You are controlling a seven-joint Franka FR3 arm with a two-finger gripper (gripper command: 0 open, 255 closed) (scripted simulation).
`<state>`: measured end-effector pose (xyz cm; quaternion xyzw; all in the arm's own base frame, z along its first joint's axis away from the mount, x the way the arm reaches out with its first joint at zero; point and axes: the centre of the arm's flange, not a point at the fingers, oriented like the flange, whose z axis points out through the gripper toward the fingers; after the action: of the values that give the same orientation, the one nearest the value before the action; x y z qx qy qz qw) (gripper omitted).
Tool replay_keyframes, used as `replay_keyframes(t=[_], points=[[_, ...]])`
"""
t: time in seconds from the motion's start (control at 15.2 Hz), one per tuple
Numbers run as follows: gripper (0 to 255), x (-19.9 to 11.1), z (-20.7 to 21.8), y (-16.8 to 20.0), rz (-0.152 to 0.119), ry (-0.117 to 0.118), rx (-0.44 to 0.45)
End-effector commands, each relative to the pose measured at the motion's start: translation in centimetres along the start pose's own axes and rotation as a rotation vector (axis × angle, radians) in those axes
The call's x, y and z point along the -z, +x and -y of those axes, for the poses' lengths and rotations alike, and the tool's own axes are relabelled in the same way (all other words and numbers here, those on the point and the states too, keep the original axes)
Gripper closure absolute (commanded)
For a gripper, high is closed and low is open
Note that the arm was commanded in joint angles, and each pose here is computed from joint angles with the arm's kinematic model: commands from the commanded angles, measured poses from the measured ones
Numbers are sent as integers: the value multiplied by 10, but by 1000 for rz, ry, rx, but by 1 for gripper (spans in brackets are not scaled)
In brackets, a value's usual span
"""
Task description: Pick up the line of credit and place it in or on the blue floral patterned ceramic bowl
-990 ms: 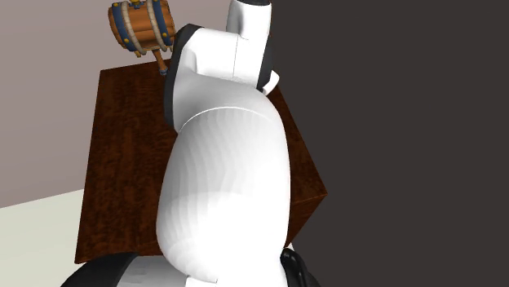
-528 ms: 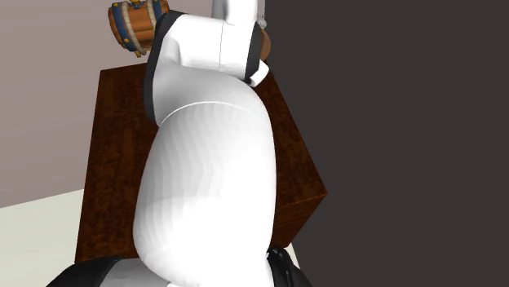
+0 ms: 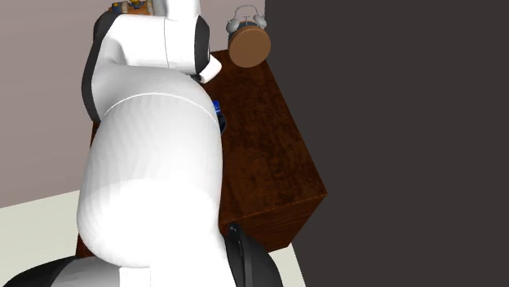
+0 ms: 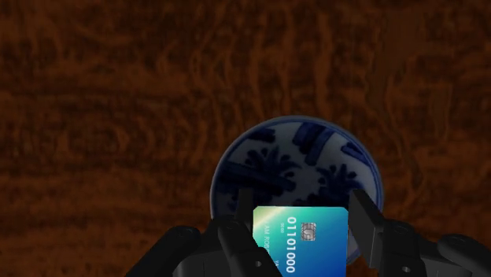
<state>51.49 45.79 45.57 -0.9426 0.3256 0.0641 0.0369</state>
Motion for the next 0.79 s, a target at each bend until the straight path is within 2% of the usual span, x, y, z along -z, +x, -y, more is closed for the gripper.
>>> replay_keyframes(t=[0.0, 0.73], points=[[255, -4, 9, -16, 0, 0, -1], [255, -61, 7, -7, 0, 0, -1]])
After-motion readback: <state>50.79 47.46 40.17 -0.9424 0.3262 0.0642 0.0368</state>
